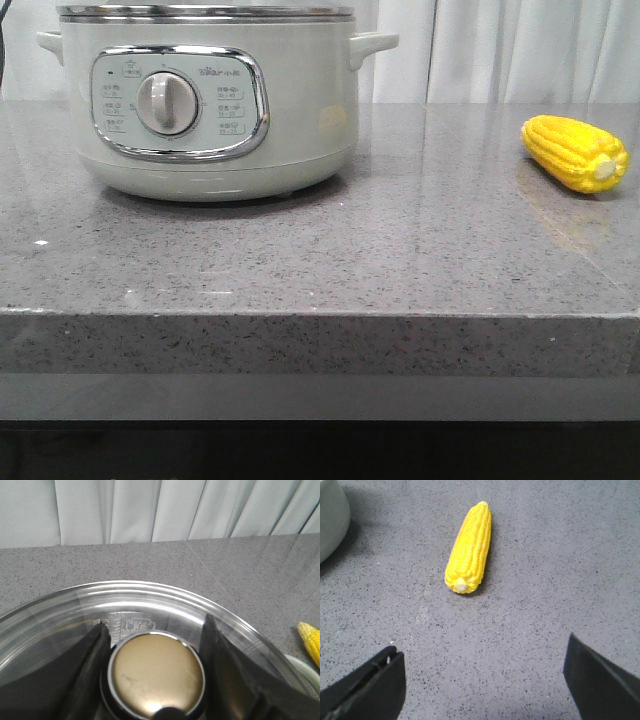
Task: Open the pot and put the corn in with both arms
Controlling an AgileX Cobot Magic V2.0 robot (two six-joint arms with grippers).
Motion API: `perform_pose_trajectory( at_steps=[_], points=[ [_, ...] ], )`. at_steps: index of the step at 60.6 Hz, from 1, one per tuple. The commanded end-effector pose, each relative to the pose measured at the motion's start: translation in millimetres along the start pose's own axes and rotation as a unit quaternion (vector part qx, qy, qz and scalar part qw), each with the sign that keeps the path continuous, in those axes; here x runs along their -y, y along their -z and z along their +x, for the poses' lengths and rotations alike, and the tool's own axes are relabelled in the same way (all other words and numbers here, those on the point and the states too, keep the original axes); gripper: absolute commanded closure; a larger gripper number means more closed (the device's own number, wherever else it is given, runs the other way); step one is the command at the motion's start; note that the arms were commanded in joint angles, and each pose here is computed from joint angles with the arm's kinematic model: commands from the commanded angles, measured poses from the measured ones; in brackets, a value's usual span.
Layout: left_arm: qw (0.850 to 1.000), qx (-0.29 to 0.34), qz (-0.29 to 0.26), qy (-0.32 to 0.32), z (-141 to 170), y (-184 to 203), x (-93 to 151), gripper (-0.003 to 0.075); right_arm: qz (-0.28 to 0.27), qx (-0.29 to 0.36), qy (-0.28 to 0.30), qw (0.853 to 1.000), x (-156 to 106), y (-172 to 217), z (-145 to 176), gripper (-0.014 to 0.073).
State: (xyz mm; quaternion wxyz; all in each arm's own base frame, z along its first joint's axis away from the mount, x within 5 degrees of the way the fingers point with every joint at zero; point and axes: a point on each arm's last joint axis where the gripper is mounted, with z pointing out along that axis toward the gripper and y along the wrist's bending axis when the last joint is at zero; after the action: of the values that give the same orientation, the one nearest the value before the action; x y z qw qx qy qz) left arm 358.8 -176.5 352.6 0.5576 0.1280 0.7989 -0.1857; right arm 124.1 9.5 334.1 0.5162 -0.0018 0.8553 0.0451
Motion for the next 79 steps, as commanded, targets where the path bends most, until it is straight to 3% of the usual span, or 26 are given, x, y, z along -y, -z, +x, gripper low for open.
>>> perform_pose_trajectory(
  at_steps=[1,27,43,59,79],
  points=[
    [0.995,0.098,0.011,0.011,-45.2,29.1,7.7,0.0532,0.005,0.042,0.006,0.999,0.7,3.1,-13.3,-0.0059],
    [0.981,0.190,0.036,0.006,-112.3,112.3,22.1,0.0532,0.005,0.042,0.006,0.999,0.7,3.1,-13.3,-0.0059],
    [0.983,0.172,0.008,-0.058,-123.1,201.3,20.2,0.0532,0.004,0.034,0.004,0.999,0.5,-0.9,-15.3,-0.0059],
    [0.992,0.093,-0.035,-0.079,-91.3,262.4,8.3,0.0531,-0.008,-0.008,-0.016,1.000,-2.8,-22.5,-34.5,-0.0059],
    [0.994,0.065,-0.044,-0.075,-7.6,306.2,-0.8,0.0531,-0.013,-0.101,-0.020,0.995,-6.9,-80.9,-64.4,-0.0059]
  ],
)
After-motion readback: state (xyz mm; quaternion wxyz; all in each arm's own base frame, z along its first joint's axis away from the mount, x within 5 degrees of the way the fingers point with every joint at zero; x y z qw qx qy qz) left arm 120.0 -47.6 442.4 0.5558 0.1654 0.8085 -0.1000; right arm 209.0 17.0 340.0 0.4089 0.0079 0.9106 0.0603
